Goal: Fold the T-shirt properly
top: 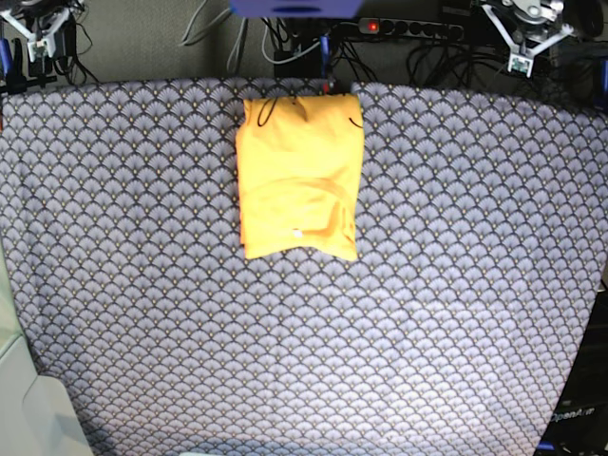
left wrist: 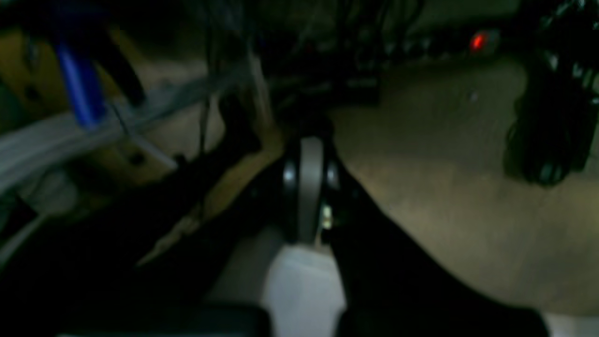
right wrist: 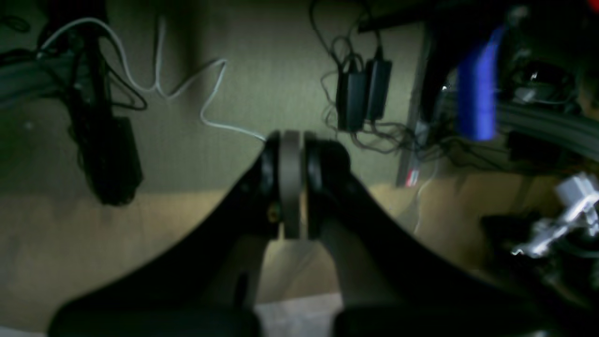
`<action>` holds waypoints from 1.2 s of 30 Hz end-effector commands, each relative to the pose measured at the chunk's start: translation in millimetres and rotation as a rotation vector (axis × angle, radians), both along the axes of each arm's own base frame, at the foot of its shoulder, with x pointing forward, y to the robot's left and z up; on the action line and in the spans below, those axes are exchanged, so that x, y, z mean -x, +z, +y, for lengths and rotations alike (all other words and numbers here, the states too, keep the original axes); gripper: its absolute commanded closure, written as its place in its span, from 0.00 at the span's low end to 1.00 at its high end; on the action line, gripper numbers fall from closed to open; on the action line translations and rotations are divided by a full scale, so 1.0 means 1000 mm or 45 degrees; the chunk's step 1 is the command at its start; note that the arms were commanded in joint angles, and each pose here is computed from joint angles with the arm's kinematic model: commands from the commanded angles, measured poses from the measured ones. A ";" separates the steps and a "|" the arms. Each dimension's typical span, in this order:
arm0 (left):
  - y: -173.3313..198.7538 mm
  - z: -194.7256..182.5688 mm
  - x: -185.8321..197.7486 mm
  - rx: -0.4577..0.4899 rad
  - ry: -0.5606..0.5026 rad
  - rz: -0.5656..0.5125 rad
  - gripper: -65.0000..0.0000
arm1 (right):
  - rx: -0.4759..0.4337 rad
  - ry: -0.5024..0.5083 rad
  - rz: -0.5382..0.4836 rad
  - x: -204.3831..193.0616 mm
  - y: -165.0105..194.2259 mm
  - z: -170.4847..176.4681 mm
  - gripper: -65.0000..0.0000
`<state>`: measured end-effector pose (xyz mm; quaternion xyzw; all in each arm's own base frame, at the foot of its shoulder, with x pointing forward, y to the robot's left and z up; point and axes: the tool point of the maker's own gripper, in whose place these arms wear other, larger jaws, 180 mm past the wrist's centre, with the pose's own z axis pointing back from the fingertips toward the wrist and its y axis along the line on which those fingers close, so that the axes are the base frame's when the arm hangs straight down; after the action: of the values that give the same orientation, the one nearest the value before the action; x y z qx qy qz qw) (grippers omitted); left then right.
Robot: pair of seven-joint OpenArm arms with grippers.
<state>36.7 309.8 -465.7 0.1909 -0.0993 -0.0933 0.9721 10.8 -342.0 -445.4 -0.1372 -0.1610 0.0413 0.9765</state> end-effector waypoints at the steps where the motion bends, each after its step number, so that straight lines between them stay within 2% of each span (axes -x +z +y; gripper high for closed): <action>1: 0.000 0.001 -0.003 0.004 -0.011 -0.036 1.00 | 0.040 -0.020 -0.018 0.002 0.001 -0.011 1.00; 8: -0.041 -0.025 0.020 0.170 0.020 0.012 1.00 | 0.028 -0.203 -0.069 0.030 -0.036 -0.025 1.00; 13: -0.074 -0.054 0.034 0.326 0.062 0.039 1.00 | -0.111 -0.293 -0.119 0.046 -0.072 -0.013 1.00; 18: -0.110 -0.099 0.051 0.533 0.123 0.053 1.00 | -0.279 -0.401 -0.119 0.057 -0.110 0.004 1.00; 22: -0.130 -0.139 0.063 0.701 0.171 0.033 1.00 | -0.404 -0.473 -0.144 0.066 -0.132 0.022 1.00; 29: -0.158 -0.227 0.082 1.029 0.311 0.121 1.00 | -0.703 -0.442 -0.107 0.072 -0.163 0.103 1.00; 32: -0.161 -0.251 0.085 1.144 0.371 0.104 1.00 | -0.632 -0.340 -0.020 0.073 -0.175 0.112 1.00; 36: -0.172 -0.248 0.087 1.087 0.447 0.067 1.00 | -0.505 -0.214 0.061 0.075 -0.187 0.120 1.00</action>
<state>-45.2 74.2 -640.7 -0.1978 -0.0758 0.1178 0.9702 -55.6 -229.1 -632.6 0.0353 -0.1369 -0.0671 0.9877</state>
